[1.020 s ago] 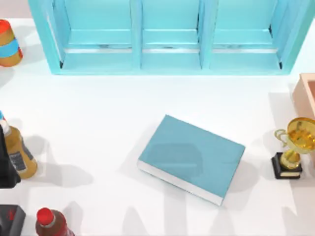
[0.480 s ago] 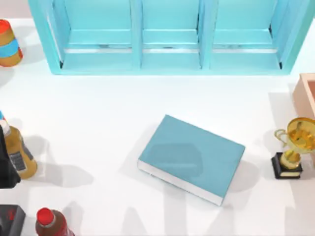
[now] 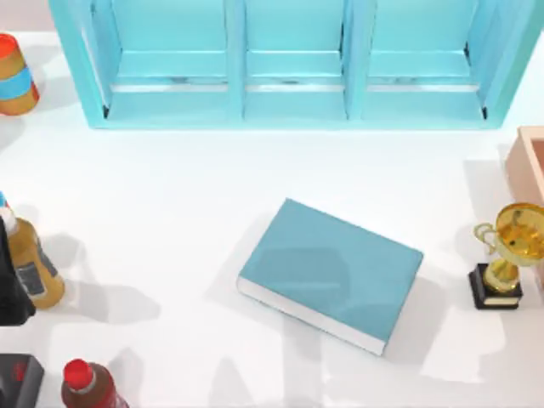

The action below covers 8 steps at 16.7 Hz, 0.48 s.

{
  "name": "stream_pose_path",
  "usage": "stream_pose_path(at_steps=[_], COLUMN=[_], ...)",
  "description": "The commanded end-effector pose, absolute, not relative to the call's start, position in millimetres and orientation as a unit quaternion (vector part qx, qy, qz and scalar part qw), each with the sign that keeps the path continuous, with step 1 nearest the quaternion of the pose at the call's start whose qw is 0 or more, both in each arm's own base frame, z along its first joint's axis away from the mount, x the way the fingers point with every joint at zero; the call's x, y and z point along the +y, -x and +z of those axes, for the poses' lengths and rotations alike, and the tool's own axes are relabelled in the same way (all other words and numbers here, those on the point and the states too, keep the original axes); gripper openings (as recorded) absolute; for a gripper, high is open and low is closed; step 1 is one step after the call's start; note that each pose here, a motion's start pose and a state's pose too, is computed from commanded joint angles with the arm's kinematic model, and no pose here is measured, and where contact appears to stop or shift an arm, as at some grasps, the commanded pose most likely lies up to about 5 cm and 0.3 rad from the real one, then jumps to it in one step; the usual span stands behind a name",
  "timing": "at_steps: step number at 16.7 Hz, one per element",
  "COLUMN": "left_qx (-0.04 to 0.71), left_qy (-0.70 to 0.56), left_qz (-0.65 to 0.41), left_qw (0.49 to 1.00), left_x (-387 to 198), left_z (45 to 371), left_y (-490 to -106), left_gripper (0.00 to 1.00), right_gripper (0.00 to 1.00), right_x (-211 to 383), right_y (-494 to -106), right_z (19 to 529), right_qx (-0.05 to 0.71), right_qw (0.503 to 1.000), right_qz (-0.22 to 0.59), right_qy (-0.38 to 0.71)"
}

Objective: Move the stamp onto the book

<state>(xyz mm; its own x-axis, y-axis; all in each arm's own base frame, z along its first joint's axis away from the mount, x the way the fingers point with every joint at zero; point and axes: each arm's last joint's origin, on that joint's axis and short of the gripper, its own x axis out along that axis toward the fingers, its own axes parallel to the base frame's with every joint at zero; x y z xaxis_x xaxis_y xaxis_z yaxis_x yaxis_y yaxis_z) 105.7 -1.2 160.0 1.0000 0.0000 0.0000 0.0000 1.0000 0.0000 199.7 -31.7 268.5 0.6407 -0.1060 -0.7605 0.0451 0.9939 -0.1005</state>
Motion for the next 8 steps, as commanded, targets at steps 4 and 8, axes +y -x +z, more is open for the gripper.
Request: stream_pose_path(at_steps=[4, 8], left_qx=[0.0, 0.0], left_qy=[0.0, 0.0], left_qz=[0.0, 0.0], left_qw=[1.0, 1.0], left_x=[-1, -1], left_z=[160, 160], left_y=[-106, -106], left_gripper=[1.0, 1.0], right_gripper=[1.0, 1.0], right_x=[-54, -77], right_y=[-257, -303], right_z=[272, 260], right_qx=[0.552, 0.644], right_qw=[0.833, 0.765], right_qz=[-0.033, -0.019], right_qy=[0.027, 0.013])
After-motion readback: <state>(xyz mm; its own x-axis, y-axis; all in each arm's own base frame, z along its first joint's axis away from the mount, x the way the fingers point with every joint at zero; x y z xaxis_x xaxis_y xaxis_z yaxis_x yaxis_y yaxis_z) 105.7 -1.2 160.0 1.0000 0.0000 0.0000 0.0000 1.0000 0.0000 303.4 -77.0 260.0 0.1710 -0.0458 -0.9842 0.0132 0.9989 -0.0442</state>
